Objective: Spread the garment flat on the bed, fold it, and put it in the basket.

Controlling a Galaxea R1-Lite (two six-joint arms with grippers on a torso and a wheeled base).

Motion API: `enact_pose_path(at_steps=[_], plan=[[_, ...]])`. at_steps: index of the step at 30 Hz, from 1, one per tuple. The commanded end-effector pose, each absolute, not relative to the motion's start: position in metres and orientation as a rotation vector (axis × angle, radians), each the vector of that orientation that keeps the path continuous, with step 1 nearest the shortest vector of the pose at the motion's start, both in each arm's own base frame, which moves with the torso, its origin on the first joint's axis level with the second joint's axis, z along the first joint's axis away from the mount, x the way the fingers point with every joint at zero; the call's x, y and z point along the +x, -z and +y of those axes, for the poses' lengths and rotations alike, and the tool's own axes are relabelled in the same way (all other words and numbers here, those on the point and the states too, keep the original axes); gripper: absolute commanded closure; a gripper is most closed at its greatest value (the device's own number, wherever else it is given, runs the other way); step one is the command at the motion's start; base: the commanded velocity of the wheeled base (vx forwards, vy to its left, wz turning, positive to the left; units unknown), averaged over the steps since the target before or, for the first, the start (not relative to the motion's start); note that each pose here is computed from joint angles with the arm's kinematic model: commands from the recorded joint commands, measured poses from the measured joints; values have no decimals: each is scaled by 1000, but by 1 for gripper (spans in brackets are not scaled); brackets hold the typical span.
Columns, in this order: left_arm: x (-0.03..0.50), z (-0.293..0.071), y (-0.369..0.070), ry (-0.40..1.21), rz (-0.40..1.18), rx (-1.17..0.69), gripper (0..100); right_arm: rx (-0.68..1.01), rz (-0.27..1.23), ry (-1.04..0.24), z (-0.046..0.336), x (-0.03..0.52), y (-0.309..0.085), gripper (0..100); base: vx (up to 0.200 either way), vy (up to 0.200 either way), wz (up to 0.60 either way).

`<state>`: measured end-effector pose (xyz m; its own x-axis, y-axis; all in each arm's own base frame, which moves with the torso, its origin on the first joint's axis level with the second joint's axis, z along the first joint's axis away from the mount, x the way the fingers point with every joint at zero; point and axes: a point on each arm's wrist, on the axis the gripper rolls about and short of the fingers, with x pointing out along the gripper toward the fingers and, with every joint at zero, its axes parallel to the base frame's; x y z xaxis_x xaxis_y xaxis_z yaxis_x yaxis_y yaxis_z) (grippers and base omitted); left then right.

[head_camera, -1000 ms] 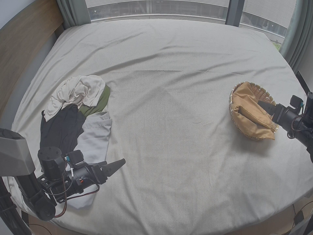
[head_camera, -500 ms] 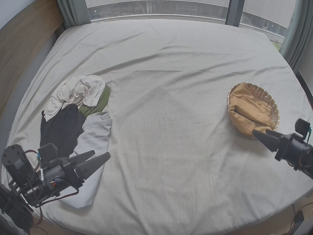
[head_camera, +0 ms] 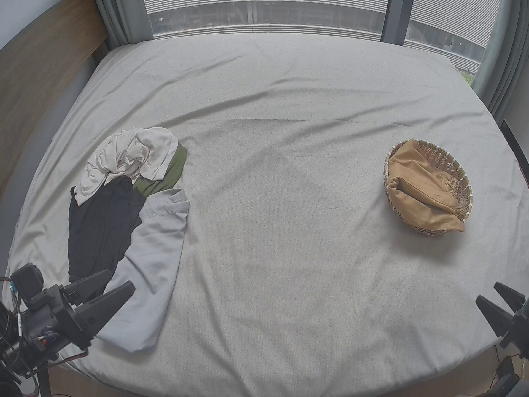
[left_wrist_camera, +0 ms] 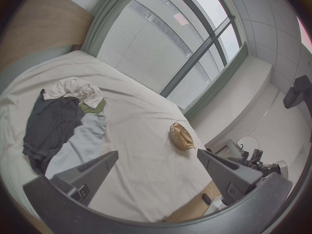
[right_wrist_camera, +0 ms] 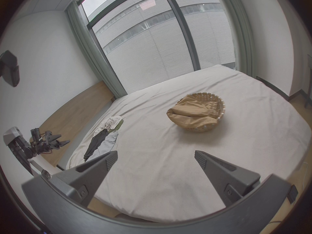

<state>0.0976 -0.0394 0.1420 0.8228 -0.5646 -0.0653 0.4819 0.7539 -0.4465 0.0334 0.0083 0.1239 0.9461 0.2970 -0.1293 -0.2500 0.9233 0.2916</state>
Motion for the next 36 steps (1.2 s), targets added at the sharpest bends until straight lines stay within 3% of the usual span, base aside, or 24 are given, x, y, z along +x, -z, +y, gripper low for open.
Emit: enact_pose_path(at_steps=[1, 7, 12, 27, 33, 36], plan=[[32, -14, -142, 490, 20, -384, 0, 210, 3, -163, 4, -22, -84, 0, 0, 0, 0], [5, -6, -115, 468, 82, -333, 0, 113, -18, -146, 4, -25, -83, 0, 0, 0, 0], [-17, -2, -85, 338, 49, -212, 0, -82, -32, 3, 0, -24, -82, 0, 0, 0, 0], [-17, -1, -84, -28, -2, -115, 0, -87, -55, 9, 0, -23, -82, 0, 0, 0, 0], [-18, -1, -83, -1, -5, -89, 0, 49, -16, -16, 1, -24, -82, 0, 0, 0, 0], [-23, -1, -78, 48, -24, 54, 0, 38, -21, -40, 1, -25, -82, 0, 0, 0, 0]])
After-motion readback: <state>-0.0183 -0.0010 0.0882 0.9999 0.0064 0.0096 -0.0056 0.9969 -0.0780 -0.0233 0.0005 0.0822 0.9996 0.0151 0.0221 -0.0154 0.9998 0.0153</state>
